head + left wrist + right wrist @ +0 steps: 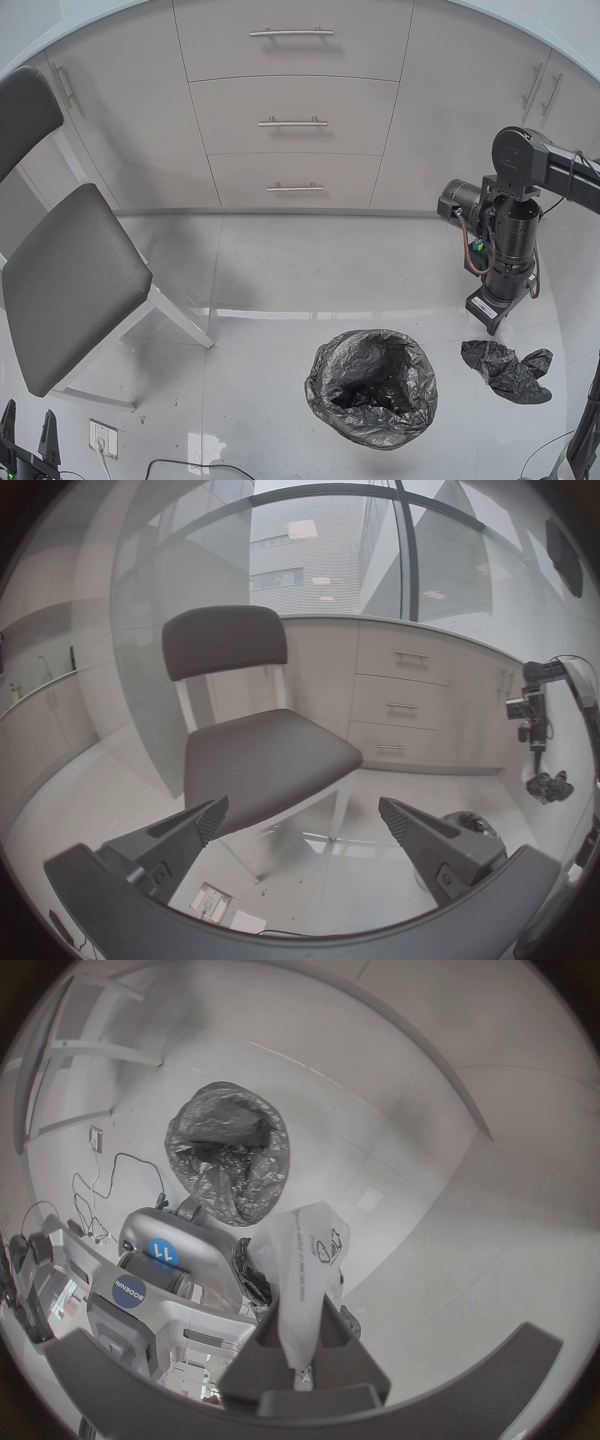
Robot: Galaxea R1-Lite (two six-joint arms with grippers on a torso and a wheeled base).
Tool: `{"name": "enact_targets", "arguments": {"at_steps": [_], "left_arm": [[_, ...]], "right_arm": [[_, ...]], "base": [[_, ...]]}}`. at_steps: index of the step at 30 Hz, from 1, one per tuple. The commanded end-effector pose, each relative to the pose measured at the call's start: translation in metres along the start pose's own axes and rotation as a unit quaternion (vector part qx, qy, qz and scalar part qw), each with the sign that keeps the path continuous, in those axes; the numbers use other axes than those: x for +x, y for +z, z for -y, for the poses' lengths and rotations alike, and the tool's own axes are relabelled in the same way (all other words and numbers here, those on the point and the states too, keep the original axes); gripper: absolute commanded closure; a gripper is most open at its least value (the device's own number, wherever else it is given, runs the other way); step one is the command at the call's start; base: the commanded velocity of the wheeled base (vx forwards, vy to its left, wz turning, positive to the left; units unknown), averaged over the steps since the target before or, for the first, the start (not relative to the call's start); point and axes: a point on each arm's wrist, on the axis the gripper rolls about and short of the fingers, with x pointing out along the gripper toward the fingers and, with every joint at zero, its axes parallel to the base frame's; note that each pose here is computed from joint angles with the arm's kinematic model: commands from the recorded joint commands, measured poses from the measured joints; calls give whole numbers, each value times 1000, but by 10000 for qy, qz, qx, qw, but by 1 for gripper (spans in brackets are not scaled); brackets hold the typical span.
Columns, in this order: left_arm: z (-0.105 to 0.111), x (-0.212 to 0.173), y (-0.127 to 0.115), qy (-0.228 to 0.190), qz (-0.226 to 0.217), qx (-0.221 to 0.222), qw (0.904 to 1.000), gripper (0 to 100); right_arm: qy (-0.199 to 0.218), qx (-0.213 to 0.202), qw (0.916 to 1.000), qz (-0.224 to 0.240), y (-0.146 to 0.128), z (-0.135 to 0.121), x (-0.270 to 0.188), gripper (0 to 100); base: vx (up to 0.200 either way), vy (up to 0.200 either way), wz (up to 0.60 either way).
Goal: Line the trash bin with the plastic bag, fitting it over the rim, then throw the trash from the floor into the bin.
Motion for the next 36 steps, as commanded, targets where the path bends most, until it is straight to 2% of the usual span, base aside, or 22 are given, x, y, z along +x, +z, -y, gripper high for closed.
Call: {"name": "enact_targets", "arguments": {"at_steps": [1, 4, 8, 10, 11, 12, 14, 19, 21, 23, 27, 28, 32, 34, 35, 36], "left_arm": [[-2, -1, 0, 285, 93, -107, 9995, 0], [-2, -1, 0, 330, 102, -215, 9992, 0], [-2, -1, 0, 284, 96, -214, 9993, 0], [-1, -1, 0, 168, 98, -209, 9996, 0], [0, -1, 0, -122, 72, -184, 9997, 0], [1, -1, 0, -244, 58, -191, 9995, 0], [1, -1, 0, -244, 58, -191, 9995, 0], [1, -1, -1, -233, 38, -96, 9997, 0], [0, -1, -1, 4, 56, -181, 9998, 0], [-1, -1, -1, 102, 62, -356, 9993, 0], [-1, -1, -1, 143, 56, -141, 9998, 0], [-1, -1, -1, 175, 65, 370, 9991, 0], [-1, -1, -1, 86, 79, 872, 9961, 0], [0, -1, -1, -113, 69, 875, 9961, 0], [2, -1, -1, -427, 0, 577, 9974, 0], [2, -1, -1, -463, -58, 498, 9977, 0]], "right_arm": [[25, -231, 9996, 135, 2, -18, -3, 100], [75, -333, 9993, 171, 4, -29, -3, 100], [411, -260, 9982, 365, 13, -43, 0, 100], [434, -215, 9978, 455, 17, -46, 3, 100], [485, -152, 9966, 649, 23, -50, 4, 100], [501, -123, 9960, 736, 28, -52, 6, 100], [501, -123, 9960, 736, 28, -52, 6, 100], [640, 137, 9898, 1265, 52, -70, 19, 100], [703, 213, 9871, 1422, 59, -82, 21, 100], [709, 219, 9871, 1417, 62, -92, 27, 100], [708, 66, 9883, 1347, 64, -108, 33, 100], [712, 9, 9884, 1339, 67, -113, 38, 100], [696, -53, 9889, 1308, 72, -122, 47, 100], [690, -59, 9897, 1256, 73, -123, 51, 100], [679, -54, 9903, 1213, 74, -124, 54, 100], [670, -55, 9904, 1207, 75, -125, 56, 100]], "base": [[0, 0, 0], [0, 0, 0], [0, 0, 0], [0, 0, 0], [0, 0, 0], [0, 0, 0], [0, 0, 0], [0, 0, 0], [0, 0, 0], [0, 0, 0], [0, 0, 0], [0, 0, 0], [0, 0, 0], [0, 0, 0], [0, 0, 0], [0, 0, 0]]}}
